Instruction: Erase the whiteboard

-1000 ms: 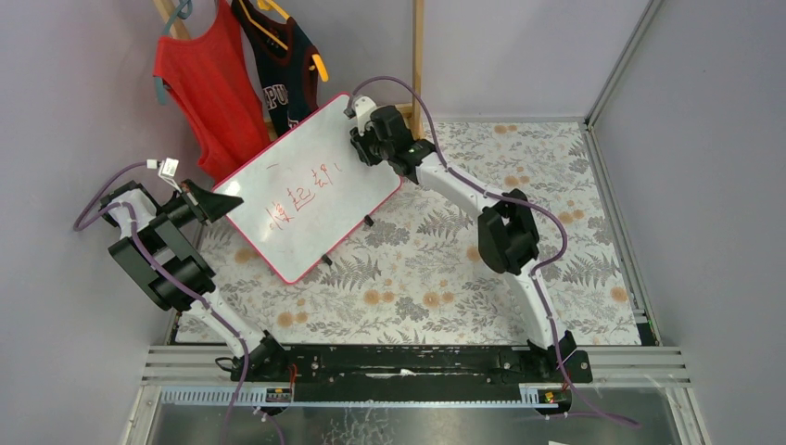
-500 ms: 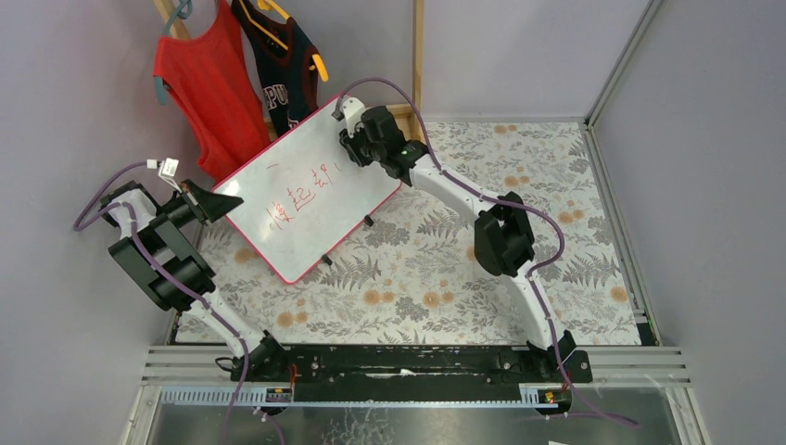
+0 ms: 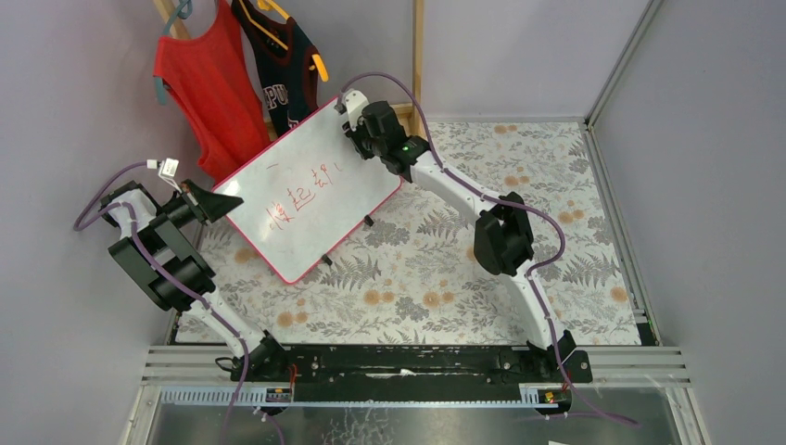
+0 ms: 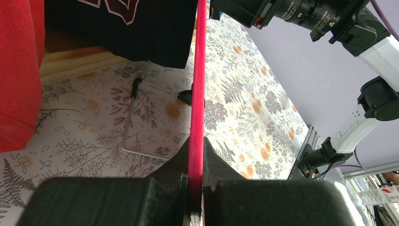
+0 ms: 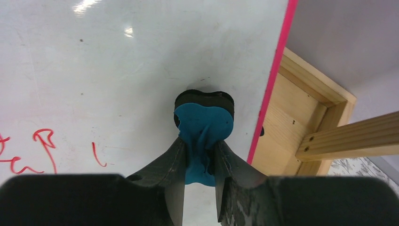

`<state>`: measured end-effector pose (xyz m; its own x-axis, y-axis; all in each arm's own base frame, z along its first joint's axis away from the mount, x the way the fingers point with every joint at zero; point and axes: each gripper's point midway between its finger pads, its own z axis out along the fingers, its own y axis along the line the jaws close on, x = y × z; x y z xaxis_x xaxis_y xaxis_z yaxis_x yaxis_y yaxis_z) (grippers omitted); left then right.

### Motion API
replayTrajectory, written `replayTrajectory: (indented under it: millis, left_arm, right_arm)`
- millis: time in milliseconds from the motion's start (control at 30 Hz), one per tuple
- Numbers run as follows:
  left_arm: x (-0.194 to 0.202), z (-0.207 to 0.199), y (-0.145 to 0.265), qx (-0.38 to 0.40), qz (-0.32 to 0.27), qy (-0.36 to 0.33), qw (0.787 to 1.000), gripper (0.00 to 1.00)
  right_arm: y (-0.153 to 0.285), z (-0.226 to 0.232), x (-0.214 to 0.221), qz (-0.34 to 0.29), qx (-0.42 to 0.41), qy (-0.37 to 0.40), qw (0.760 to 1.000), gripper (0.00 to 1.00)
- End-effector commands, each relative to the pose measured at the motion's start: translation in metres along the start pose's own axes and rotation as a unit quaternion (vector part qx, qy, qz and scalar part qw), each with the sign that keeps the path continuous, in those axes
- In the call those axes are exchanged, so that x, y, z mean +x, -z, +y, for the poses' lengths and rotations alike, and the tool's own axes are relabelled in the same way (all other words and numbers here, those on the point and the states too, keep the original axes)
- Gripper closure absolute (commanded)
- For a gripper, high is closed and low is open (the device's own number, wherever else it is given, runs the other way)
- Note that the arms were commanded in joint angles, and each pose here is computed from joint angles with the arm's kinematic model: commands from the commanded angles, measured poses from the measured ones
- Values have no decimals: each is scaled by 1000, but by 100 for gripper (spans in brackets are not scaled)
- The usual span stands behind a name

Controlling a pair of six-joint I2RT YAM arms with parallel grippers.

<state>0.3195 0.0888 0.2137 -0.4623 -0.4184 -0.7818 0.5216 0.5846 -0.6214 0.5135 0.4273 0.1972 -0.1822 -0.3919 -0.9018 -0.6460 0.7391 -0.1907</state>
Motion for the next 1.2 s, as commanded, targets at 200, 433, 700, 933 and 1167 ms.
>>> replayTrajectory:
  millis: [200,433,700,933,1167]
  left_arm:
    - [29,22,9,-24,58,-29,998,100]
    - [28,20,9,-24,58,-32,998,100]
    - [31,21,10,-24,61,-31,997,100]
    - [31,21,10,-25,60,-31,997,100]
    - [32,21,10,-24,61,-30,997,100]
  right_arm:
    - [-3,19,4,-7,-51,-16,999,100]
    - [-9,-2,16,12,6,-7,1000,100]
    - [-11,-25,18,18,43,-11,999,100]
    - [-9,-44,19,19,88,-16,996,100]
    - [-6,-30,15,11,48,-27,998,100]
